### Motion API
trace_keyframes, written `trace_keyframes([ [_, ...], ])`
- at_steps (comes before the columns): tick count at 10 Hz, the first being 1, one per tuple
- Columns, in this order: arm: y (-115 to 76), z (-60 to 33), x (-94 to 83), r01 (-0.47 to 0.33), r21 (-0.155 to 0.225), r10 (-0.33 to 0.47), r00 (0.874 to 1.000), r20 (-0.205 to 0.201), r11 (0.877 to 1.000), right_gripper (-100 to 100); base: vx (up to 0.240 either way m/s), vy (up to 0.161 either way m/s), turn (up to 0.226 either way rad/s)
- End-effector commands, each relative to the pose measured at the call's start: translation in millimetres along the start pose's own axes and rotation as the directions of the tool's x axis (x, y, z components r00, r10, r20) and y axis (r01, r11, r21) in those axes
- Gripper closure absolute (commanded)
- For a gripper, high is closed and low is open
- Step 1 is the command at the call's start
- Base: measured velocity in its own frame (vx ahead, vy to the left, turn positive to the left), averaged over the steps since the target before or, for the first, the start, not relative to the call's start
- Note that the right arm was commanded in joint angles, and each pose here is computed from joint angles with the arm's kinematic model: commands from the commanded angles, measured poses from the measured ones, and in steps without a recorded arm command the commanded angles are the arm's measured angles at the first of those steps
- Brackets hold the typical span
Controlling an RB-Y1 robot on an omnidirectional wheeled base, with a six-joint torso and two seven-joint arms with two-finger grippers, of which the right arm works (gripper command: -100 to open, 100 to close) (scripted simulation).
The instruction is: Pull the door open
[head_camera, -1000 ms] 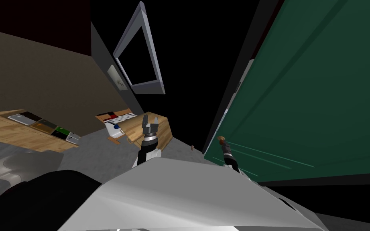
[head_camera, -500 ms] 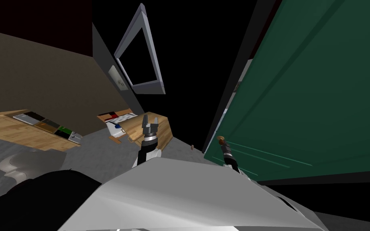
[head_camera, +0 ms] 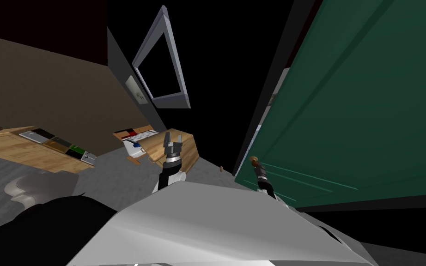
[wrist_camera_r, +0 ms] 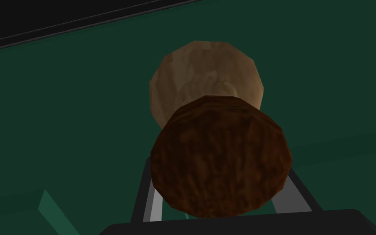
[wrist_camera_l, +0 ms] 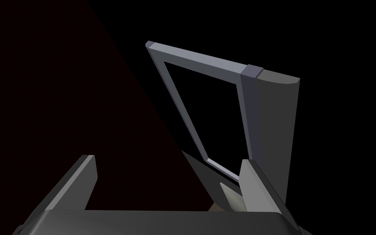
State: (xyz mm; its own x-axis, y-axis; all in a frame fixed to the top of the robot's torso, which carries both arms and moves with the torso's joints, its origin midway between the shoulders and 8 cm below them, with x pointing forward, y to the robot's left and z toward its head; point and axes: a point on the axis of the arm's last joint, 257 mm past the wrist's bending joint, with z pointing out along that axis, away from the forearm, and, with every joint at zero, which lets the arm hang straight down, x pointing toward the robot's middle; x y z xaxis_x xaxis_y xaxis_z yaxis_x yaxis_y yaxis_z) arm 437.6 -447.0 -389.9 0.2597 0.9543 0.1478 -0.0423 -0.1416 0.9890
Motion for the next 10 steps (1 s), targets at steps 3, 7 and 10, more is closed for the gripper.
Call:
trace_keyframes([
  [3, 0.6, 1.7, 10.0, -0.106, -0.006, 0.106, 0.994, -0.016, 0.994, 100, -0.028, -0.009, 0.012],
  [7, 0.2, 2.2, 11.8, -0.196, -0.003, 0.196, 0.980, -0.020, 0.981, 100, -0.021, -0.006, 0.008],
  [10, -4.1, -0.5, 9.3, -0.209, 0.007, 0.209, 0.978, -0.012, 0.978, 100, -0.014, -0.005, 0.005],
])
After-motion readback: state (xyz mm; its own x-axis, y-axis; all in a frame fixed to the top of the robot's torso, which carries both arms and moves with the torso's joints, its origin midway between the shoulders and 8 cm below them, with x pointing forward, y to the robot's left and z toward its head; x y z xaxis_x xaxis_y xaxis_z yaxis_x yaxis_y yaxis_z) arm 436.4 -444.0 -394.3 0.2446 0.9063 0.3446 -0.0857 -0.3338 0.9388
